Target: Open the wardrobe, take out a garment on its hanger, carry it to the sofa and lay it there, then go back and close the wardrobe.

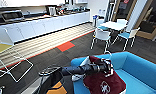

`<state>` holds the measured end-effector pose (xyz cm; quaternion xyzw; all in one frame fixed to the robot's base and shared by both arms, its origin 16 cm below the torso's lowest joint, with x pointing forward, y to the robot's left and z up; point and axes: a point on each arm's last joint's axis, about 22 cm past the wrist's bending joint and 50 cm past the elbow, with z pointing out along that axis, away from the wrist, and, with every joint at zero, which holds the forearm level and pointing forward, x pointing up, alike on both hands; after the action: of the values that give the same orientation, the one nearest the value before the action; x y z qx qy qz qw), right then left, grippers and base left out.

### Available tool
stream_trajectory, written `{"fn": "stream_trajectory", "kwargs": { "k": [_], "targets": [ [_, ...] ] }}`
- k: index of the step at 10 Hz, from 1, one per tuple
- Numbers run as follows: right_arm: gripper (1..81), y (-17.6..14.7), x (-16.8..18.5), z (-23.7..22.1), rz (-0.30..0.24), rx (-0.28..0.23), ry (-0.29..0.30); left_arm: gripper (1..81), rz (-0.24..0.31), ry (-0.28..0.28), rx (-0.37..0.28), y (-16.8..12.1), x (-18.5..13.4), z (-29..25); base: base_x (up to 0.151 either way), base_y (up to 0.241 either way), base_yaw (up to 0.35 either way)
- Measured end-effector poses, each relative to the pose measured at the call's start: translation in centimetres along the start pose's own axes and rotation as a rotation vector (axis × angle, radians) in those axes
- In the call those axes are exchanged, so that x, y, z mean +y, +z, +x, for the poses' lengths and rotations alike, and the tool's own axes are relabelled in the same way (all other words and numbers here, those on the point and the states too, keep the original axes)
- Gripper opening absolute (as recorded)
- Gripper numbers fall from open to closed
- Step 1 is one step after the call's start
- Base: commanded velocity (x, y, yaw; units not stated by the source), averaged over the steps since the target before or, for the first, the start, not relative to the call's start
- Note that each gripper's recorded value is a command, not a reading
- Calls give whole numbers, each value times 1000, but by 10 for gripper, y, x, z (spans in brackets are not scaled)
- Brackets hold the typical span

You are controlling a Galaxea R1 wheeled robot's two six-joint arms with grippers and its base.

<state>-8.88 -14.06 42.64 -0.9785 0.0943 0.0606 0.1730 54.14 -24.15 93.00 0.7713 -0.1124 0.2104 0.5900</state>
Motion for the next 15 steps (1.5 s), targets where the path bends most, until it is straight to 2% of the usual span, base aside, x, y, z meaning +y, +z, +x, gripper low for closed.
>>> {"fn": "stream_trajectory", "kwargs": {
  "k": [2, 7, 9, 10, 12, 13, 15],
  "targets": [
    [811, 0, 0, 0, 1, 0, 0, 10, 82, -26, 12, -8, -46, -5, 0, 0, 0],
    [811, 1, -5, -1, 7, -1, -3, 10, 300, -38, 70, -90, -174, 4, 0, 0, 0],
    [811, 1, -5, -1, 7, -1, -3, 10, 344, 0, 43, -96, -190, -9, 0, 0, 0],
    [811, 1, -5, -1, 7, -2, -4, 10, 348, 15, 37, -95, -192, -12, 0, 0, 0],
    [811, 1, -5, -1, 7, -2, -5, 10, 393, 22, 43, -106, -216, -18, 0, 0, 0],
    [811, 1, -5, -1, 7, -1, -7, 811, 425, 54, 40, -117, -232, -21, 0, 0, 0],
    [811, 1, -5, -1, 7, -2, -7, 811, 447, 51, 56, -128, -242, -12, 0, 0, 0]
  ]
}}
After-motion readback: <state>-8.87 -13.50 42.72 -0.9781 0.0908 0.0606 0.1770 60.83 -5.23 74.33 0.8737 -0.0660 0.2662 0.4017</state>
